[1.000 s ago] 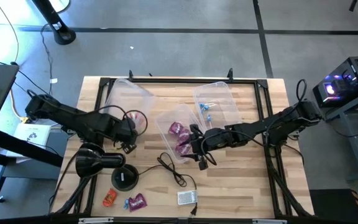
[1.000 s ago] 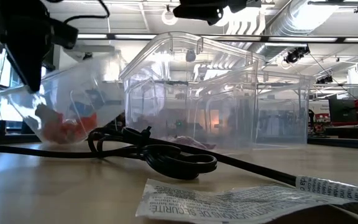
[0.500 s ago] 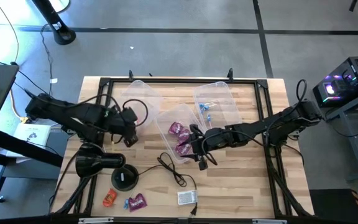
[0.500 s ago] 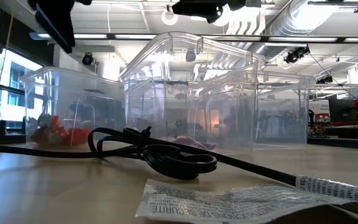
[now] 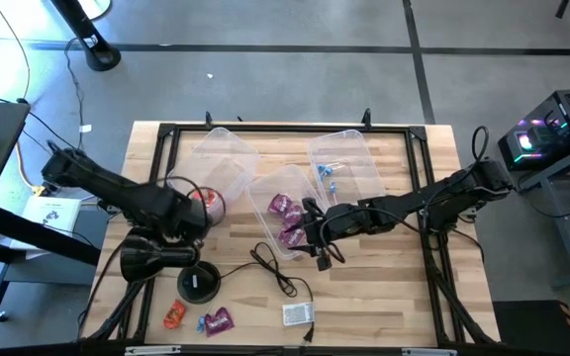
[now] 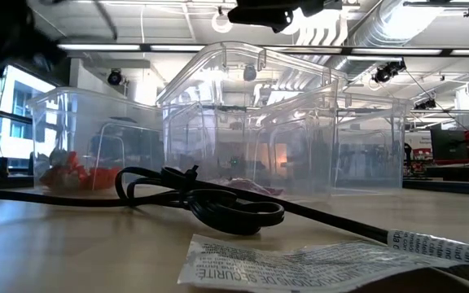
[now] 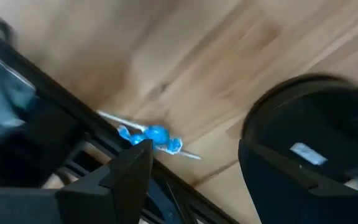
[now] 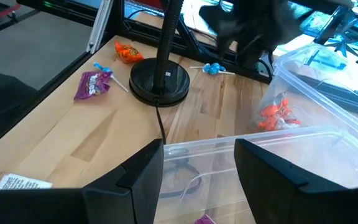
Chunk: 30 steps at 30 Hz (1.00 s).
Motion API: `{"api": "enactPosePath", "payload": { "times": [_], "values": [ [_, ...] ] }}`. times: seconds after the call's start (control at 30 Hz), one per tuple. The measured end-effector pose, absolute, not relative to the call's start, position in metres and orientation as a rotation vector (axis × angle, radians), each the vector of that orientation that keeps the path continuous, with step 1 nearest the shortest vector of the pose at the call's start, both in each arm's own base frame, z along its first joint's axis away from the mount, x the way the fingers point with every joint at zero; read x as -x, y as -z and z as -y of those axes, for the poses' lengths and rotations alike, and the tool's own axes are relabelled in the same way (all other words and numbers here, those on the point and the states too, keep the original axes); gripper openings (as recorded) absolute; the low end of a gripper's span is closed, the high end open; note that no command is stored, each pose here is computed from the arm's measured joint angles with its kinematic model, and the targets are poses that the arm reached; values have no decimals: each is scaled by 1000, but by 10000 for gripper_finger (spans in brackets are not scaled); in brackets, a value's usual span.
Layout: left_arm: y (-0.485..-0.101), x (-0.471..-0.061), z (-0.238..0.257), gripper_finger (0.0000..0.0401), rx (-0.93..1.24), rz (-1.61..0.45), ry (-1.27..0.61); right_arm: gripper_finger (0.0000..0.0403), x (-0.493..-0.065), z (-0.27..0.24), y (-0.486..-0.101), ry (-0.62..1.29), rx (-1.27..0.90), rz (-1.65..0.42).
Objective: Sort candy
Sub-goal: Put the blue candy into the right transparent bin
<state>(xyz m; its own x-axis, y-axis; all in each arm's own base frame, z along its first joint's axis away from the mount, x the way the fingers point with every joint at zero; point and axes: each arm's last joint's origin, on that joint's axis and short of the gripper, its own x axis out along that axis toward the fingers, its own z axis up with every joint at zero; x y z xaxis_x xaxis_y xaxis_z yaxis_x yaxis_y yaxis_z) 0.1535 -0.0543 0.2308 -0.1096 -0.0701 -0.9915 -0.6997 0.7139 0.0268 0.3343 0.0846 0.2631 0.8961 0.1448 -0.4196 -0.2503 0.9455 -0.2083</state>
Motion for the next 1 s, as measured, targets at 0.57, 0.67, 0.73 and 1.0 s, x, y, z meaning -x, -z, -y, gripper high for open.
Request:
{"api": "enactPosePath", "payload": {
  "times": [0.57,0.67,0.73,1.0],
  "values": [
    [-184,-149,77,229,619,-1602,-665,193,-334,-84,-261,-207,259,-433],
    [-184,-162,91,229,655,-1505,-443,193,-334,-84,-261,-208,262,-433],
    [-185,-169,99,229,699,-1449,-368,193,-334,-84,-261,-208,265,-432],
    [-176,-142,90,229,637,-1641,-798,193,-334,-84,-261,-207,258,-434]
  ]
}}
